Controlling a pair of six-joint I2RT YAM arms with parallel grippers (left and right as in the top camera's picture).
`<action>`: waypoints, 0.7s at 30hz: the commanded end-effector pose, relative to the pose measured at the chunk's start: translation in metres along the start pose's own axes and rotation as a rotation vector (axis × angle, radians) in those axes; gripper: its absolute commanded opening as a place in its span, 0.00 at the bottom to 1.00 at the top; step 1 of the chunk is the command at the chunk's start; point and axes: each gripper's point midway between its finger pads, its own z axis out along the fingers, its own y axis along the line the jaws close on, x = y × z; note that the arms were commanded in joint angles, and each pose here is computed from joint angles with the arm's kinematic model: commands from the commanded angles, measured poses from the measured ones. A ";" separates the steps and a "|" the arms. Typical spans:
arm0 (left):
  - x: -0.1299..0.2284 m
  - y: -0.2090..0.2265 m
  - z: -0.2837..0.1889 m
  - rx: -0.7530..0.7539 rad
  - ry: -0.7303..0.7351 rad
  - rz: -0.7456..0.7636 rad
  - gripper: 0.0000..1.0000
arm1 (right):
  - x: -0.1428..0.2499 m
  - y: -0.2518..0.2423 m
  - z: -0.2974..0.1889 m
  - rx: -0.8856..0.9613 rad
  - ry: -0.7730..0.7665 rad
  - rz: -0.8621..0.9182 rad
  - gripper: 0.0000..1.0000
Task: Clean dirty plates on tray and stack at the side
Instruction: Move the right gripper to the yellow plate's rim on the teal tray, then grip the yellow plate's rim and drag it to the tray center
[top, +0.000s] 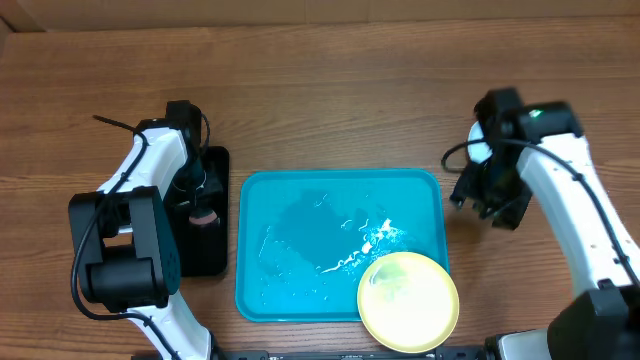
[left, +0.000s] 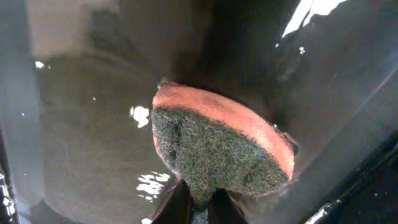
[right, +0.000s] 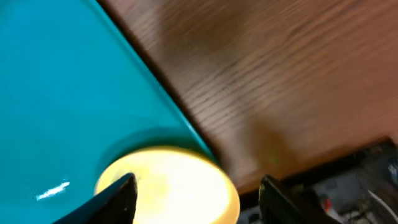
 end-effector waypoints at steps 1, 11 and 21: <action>0.000 -0.002 0.001 0.013 0.001 0.019 0.04 | 0.022 -0.001 0.034 -0.018 0.094 -0.108 0.68; 0.001 -0.001 0.001 0.012 0.004 0.023 0.04 | 0.055 0.015 0.081 -0.169 0.228 -0.156 0.78; 0.002 -0.001 0.001 0.010 0.010 0.023 0.04 | 0.079 0.008 0.098 -0.205 0.263 -0.136 0.77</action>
